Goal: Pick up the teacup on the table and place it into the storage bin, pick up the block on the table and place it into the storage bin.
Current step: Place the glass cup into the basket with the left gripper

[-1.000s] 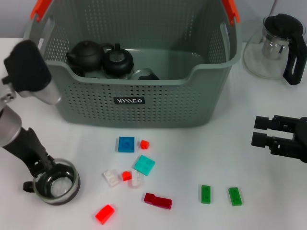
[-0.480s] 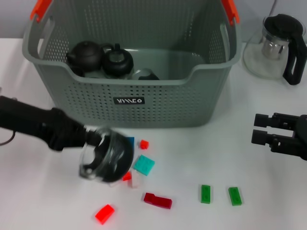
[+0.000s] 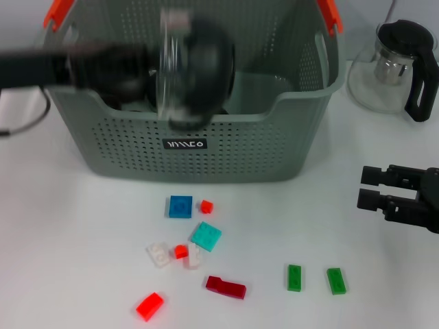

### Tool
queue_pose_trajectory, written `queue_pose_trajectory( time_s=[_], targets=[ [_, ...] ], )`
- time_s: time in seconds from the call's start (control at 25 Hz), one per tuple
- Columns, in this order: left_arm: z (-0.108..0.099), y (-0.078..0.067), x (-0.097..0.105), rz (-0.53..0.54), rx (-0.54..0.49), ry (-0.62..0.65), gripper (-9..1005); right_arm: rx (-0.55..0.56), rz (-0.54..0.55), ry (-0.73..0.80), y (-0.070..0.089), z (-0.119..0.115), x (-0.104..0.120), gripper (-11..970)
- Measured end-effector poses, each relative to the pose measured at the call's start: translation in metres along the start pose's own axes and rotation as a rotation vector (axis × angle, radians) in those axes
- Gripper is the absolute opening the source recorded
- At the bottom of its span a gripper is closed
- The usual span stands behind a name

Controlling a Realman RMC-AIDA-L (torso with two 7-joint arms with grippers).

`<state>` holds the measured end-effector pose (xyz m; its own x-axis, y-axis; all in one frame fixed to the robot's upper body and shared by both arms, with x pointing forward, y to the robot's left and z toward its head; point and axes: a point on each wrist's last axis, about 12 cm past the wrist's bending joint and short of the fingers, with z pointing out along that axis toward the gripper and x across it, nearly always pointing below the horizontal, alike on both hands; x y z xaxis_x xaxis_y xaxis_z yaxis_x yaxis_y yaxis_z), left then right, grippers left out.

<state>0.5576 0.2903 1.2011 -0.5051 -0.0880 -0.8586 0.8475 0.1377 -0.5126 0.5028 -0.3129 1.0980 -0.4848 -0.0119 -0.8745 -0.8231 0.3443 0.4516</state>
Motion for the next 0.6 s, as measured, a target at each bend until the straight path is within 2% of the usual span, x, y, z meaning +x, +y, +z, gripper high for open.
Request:
queue_pose_trajectory(
  time_s=[0.2,0.28,0.4,0.52,0.6],
  targets=[
    [0.008,0.013,-0.041,0.039,-0.106,-0.107,30,0.001,0.008,-0.003,0.002,-0.002,0.003,673],
    [0.013,0.020,-0.058,0.067,-0.161,-0.103,29,0.000,0.010,-0.002,0.002,-0.002,0.004,674],
    [0.025,0.031,-0.082,0.095,-0.281,-0.038,29,0.000,0.011,-0.002,0.002,-0.002,0.004,674],
    [0.040,0.040,-0.096,0.141,-0.447,0.085,29,-0.002,0.012,-0.002,0.002,-0.002,0.004,674],
    [0.049,0.045,-0.099,0.181,-0.540,0.161,29,-0.002,0.012,-0.002,0.002,-0.002,0.004,674]
  ],
)
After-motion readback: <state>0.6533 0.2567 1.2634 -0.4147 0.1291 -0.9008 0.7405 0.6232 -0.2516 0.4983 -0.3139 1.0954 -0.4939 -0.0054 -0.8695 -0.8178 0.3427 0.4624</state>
